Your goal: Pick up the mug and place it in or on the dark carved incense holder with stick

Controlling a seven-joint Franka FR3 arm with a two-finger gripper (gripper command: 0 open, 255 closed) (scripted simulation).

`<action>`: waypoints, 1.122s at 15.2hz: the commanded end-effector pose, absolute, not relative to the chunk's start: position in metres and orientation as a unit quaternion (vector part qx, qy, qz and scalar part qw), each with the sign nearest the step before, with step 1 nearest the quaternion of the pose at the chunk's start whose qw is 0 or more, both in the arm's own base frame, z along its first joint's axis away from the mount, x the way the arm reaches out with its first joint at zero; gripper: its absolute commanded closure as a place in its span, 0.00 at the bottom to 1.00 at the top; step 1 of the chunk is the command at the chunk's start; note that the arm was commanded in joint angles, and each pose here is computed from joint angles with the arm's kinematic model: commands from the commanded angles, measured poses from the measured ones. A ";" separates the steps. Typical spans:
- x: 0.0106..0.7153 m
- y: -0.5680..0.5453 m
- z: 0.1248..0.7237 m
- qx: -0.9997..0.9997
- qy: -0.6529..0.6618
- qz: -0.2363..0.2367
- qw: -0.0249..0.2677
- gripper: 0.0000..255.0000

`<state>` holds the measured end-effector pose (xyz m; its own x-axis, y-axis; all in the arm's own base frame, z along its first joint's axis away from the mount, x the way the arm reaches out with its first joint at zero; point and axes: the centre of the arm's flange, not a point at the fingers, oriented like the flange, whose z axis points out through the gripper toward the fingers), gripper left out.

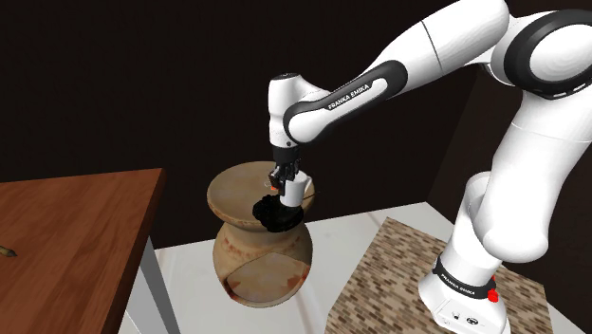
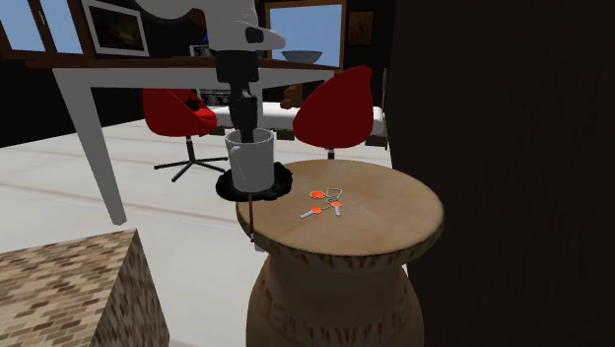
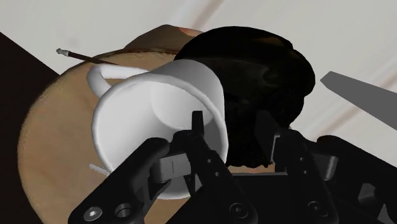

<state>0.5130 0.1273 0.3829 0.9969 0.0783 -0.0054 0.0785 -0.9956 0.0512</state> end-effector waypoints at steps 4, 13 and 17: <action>0.513 0.127 0.383 0.999 0.039 -0.002 0.026 0.00; 0.513 0.130 0.433 0.999 0.039 -0.002 0.026 0.00; 0.513 0.130 0.433 0.999 0.039 -0.002 0.026 0.00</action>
